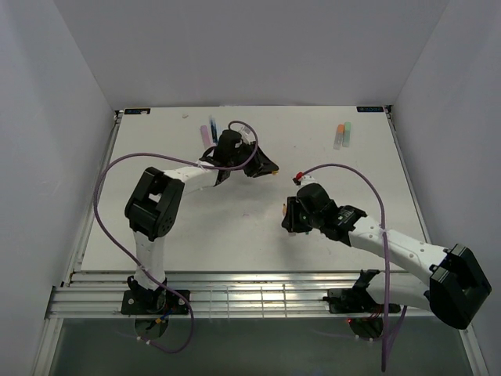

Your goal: Open the pen caps

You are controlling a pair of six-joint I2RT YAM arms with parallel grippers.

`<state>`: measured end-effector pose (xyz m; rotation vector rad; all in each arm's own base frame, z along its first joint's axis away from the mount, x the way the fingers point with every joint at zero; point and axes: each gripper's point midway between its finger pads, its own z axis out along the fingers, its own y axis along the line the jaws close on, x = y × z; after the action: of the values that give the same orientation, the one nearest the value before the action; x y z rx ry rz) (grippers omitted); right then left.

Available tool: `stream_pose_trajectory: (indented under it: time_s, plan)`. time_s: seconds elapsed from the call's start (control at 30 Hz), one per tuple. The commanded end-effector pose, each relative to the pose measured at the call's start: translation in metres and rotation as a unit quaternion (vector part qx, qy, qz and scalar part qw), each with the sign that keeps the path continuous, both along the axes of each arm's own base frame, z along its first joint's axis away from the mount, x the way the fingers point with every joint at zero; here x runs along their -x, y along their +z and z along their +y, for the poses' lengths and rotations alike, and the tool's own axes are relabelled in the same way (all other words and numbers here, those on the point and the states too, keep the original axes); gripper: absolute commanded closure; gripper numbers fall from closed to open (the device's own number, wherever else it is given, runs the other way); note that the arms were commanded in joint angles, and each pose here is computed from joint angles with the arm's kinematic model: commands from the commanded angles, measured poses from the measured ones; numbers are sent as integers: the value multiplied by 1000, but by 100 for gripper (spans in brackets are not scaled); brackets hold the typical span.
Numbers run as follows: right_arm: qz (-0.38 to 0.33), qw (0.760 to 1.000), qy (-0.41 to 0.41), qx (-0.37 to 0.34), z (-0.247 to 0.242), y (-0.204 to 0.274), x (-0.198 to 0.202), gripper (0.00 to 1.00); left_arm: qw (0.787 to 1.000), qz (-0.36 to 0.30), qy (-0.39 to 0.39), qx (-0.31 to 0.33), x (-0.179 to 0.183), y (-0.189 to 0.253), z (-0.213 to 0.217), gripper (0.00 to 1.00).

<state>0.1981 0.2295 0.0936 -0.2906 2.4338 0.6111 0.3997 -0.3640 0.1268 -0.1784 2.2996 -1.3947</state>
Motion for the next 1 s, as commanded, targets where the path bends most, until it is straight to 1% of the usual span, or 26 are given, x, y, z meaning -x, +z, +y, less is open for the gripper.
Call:
stream_pose_trajectory:
  time_s: [0.0,0.13,0.2,0.23,0.3,0.33,0.37,0.53,0.7,0.87,0.97]
  plan:
    - [-37,996,-35,71,-21,1,-27,92,999,0,-34,-42,8,-9,-18,100]
    - [-35,992,-42,110,-30,-13,-37,92,997,17,-26,-74,10,-22,-19,100]
    - [-32,991,-43,122,-33,-20,-41,92,995,13,-31,-93,7,-27,-22,100]
    - [-31,991,-45,125,-34,-22,-43,92,993,29,-34,-107,10,-34,-21,100]
    - [-29,990,-46,128,-34,-27,-44,92,992,24,-36,-118,2,-34,-29,100]
    - [-30,990,-48,129,-34,-28,-46,92,990,36,-37,-129,3,-39,-29,100]
    - [-28,990,-48,130,-34,-30,-46,92,990,34,-37,-131,-3,-38,-33,100]
    - [-15,992,-41,115,-28,-42,-44,92,987,43,-41,-150,-4,-46,-43,100]
    - [-10,992,-41,116,-24,-46,-48,92,986,51,-46,-155,0,-58,-45,100]
    - [-2,992,-44,120,-25,-53,-51,92,987,52,-65,-134,12,-66,-51,100]
    - [2,992,-46,118,-27,-57,-49,92,987,56,-71,-135,17,-76,-53,100]
